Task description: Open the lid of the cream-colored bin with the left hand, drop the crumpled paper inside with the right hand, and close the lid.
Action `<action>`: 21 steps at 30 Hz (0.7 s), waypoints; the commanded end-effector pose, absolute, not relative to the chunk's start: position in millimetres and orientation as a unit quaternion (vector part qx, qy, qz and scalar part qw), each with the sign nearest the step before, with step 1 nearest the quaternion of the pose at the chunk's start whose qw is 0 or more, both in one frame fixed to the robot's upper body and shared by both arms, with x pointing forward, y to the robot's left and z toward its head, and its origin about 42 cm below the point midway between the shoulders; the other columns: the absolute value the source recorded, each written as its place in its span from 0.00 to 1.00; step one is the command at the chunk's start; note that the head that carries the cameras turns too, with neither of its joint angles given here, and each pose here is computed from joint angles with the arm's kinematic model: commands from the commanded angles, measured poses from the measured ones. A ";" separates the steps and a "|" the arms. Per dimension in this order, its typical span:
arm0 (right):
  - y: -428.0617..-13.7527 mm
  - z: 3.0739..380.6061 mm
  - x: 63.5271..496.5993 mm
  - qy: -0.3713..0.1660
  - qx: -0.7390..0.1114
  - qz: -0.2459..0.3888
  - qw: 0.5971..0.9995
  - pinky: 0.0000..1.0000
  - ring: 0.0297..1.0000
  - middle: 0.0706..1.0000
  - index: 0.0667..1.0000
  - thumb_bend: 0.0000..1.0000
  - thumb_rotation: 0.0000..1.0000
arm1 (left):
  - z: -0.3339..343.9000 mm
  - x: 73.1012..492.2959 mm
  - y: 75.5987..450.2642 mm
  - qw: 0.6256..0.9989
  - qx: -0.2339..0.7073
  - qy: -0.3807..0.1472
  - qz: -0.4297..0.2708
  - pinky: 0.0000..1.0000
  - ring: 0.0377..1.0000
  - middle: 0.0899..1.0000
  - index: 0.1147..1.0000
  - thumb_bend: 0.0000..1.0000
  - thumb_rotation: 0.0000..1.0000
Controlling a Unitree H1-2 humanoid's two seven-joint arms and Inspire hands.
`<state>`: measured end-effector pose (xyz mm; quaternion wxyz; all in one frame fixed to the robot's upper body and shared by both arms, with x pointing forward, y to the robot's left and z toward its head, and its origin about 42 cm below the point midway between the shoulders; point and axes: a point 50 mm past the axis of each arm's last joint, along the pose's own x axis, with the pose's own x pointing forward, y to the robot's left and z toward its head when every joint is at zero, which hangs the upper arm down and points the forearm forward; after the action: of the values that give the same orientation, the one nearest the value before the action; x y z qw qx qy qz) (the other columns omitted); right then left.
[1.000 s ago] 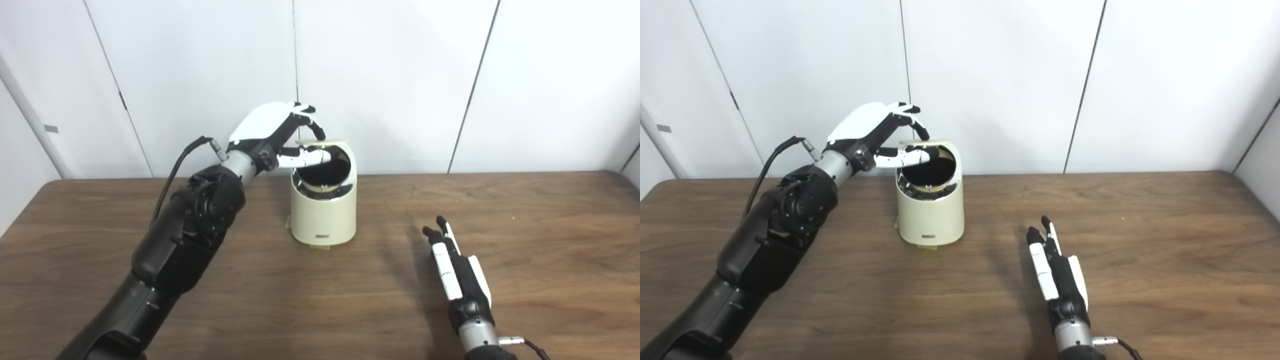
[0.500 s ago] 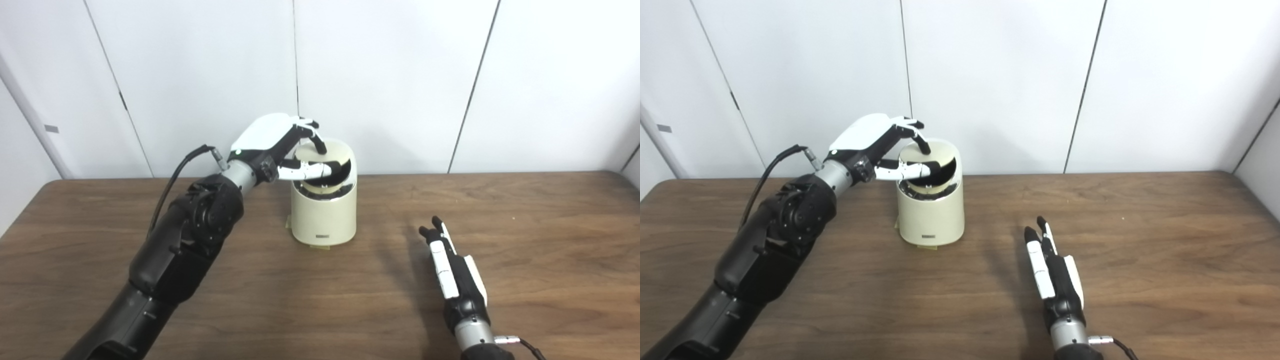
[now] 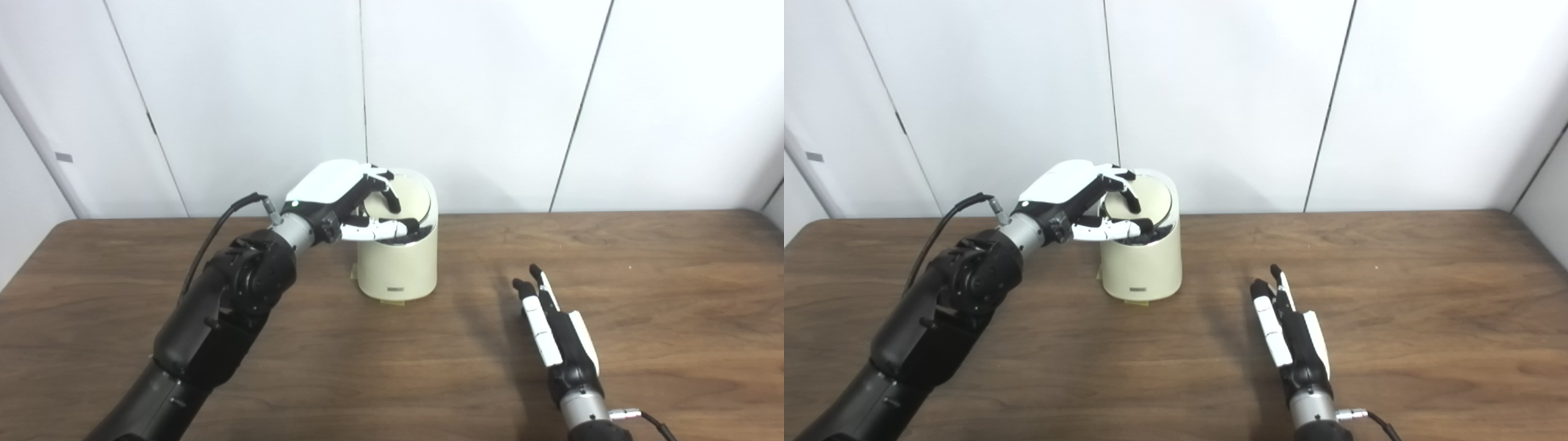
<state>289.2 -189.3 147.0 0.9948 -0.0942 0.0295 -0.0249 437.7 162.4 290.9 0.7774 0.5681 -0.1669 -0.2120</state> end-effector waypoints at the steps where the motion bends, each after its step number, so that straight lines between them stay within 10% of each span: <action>1: -185.7 161.0 293.7 0.005 -0.098 -0.018 0.995 0.92 0.94 0.90 1.00 0.58 1.00 | 303.0 435.4 164.4 0.763 0.582 -0.187 -0.211 0.85 0.95 0.90 0.64 0.71 0.84; 21: -182.1 175.1 291.5 0.012 -0.021 -0.009 1.000 1.00 0.99 0.91 1.00 0.61 1.00 | 276.4 433.4 165.2 0.690 0.659 -0.177 -0.243 0.96 1.00 0.95 0.67 0.73 0.99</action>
<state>286.8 -182.6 154.6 0.9983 -0.0221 0.0528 -0.0107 432.6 161.1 281.4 0.7190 0.6293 -0.1899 -0.2258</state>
